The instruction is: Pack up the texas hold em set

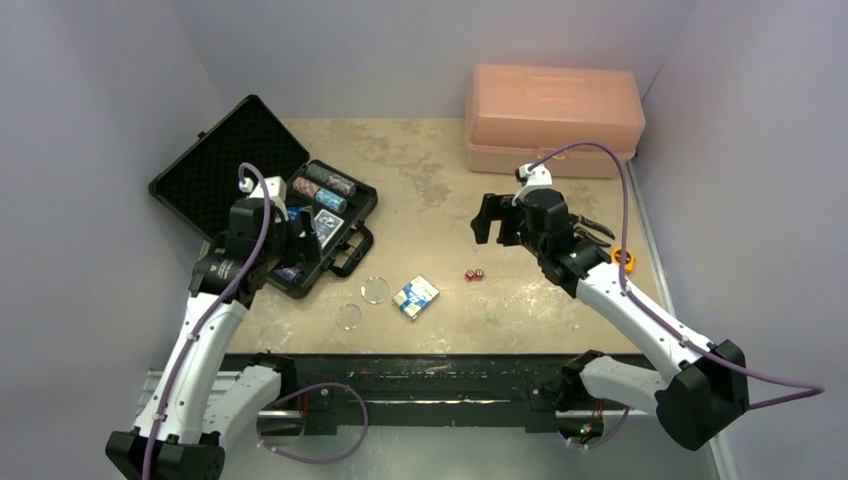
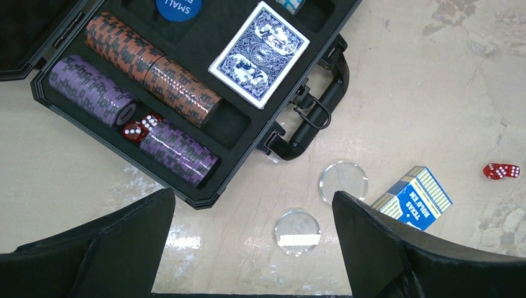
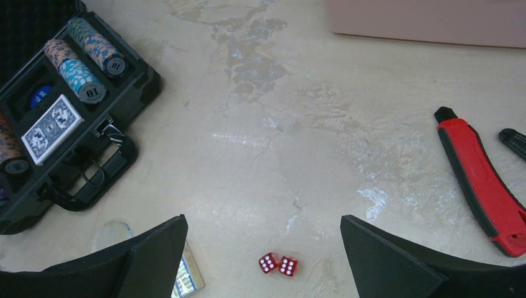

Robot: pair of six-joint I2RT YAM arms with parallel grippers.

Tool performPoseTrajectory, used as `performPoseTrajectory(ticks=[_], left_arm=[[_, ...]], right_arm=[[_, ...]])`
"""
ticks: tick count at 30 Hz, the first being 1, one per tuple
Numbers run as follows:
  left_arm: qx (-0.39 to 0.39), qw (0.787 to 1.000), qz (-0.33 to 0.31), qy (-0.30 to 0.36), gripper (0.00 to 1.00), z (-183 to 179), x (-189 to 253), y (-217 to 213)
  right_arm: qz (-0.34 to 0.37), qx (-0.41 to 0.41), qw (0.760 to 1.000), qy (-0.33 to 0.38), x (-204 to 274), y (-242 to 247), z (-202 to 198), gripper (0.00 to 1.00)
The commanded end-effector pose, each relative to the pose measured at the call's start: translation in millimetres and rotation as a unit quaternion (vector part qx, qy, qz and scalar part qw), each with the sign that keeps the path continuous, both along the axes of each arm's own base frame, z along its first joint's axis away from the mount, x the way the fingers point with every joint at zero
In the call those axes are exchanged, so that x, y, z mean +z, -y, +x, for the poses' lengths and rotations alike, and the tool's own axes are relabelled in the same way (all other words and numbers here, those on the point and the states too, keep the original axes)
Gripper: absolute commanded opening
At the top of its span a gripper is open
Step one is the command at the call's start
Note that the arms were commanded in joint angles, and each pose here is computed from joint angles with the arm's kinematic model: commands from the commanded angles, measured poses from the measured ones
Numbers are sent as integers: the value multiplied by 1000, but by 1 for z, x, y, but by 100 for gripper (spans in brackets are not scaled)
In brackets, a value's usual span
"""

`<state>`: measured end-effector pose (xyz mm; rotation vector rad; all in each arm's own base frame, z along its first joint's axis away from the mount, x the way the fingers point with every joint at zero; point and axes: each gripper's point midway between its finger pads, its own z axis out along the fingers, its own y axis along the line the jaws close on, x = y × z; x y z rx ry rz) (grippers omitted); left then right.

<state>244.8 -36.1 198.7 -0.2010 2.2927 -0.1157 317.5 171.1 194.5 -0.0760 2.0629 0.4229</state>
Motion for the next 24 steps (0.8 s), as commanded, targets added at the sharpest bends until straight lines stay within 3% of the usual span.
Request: performPoseTrajectory(ticks=[1, 9, 18, 24], left_arm=[[-15, 1000, -2, 19, 99, 8, 7, 4], [-40, 999, -28, -3, 99, 7, 7, 18], [-63, 997, -49, 0, 98, 1, 10, 29], [-77, 996, -53, 8, 98, -4, 14, 35]], right_arm=[[16, 5, 1000, 26, 29, -1, -5, 99], [38, 8, 999, 13, 32, -6, -10, 99], [58, 27, 997, -49, 11, -27, -22, 99], [22, -50, 992, -116, -21, -12, -23, 99]])
